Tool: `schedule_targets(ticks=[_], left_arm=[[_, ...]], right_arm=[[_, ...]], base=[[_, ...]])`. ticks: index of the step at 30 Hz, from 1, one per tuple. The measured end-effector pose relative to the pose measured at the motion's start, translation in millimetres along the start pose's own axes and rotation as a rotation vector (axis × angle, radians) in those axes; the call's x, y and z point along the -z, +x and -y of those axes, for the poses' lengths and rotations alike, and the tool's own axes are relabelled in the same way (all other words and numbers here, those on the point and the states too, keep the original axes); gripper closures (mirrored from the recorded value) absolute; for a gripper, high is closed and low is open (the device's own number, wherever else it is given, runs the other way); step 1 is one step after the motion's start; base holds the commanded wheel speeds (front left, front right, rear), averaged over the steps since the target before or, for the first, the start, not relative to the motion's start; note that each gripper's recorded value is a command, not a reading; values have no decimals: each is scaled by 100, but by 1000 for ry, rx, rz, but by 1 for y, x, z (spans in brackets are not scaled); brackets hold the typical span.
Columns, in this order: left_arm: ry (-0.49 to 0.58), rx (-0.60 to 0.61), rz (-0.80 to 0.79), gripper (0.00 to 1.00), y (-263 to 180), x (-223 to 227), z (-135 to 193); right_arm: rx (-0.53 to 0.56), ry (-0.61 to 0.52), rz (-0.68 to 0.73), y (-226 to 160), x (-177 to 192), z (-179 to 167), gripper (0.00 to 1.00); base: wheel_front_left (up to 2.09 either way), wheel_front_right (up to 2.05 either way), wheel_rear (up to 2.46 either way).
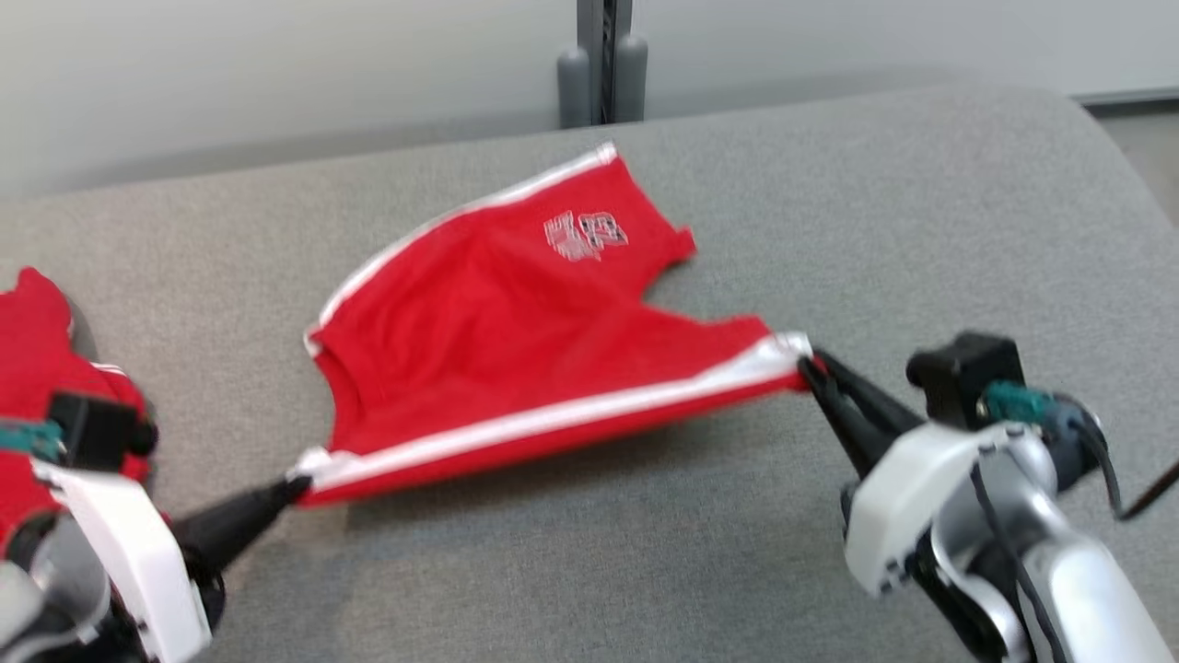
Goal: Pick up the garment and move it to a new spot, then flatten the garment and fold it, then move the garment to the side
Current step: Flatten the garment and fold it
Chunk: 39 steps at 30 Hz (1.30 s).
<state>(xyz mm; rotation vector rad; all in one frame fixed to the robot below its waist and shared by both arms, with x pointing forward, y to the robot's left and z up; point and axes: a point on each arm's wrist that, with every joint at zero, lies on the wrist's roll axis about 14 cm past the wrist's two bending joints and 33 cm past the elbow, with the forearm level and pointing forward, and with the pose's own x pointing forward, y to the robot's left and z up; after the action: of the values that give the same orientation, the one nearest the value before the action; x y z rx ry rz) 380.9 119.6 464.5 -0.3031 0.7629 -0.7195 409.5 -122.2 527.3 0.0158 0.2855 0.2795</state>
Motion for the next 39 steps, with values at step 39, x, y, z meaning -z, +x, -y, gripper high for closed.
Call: schedule_targets(ticks=[39], left_arm=[[-245, 47, -221, 100, 11, -15, -29]], right_arm=[[-50, 40, -184, 56, 14, 1, 100]], base=[[0, 0, 0]])
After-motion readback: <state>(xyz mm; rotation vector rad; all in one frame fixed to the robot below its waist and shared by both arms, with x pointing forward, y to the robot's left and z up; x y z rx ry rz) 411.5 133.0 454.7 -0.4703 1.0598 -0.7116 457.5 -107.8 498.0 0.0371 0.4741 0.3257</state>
